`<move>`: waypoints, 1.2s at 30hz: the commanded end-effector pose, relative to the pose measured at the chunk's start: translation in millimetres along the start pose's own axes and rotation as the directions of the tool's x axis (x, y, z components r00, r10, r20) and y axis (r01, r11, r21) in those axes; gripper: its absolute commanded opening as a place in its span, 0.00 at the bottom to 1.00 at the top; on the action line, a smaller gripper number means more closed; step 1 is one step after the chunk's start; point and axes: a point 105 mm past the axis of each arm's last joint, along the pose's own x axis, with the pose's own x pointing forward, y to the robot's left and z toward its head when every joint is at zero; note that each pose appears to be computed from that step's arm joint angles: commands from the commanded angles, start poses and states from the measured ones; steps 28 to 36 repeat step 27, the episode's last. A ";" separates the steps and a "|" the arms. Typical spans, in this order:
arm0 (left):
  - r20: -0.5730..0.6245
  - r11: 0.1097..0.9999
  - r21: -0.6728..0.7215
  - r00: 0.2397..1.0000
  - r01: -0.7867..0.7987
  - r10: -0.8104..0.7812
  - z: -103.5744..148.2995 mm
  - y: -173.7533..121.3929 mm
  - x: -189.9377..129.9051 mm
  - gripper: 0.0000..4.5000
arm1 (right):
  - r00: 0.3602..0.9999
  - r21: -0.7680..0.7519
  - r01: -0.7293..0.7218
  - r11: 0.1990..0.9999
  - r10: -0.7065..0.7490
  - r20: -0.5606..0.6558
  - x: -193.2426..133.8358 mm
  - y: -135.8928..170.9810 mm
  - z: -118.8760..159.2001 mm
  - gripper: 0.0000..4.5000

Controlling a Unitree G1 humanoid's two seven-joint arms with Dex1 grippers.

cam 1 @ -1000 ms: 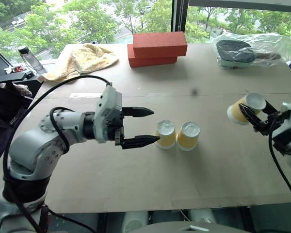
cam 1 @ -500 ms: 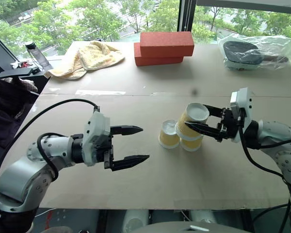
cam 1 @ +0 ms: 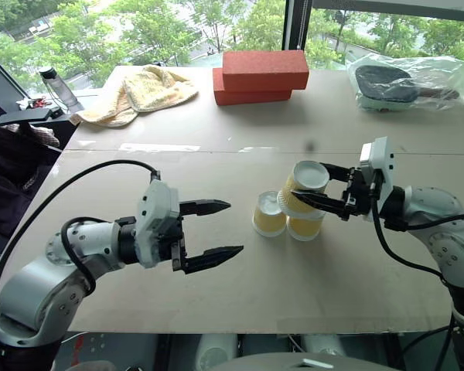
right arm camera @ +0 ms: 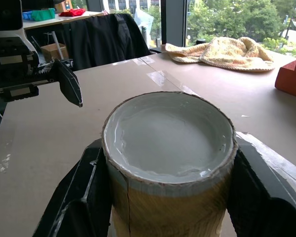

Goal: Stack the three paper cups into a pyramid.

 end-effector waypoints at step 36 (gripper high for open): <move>-0.044 0.896 -0.084 0.900 -0.437 0.434 -87.8 13.1 2.3 1.00 | 0.964 0.011 0.203 0.979 -0.198 -0.179 -132.5 -14.1 -107.1 0.98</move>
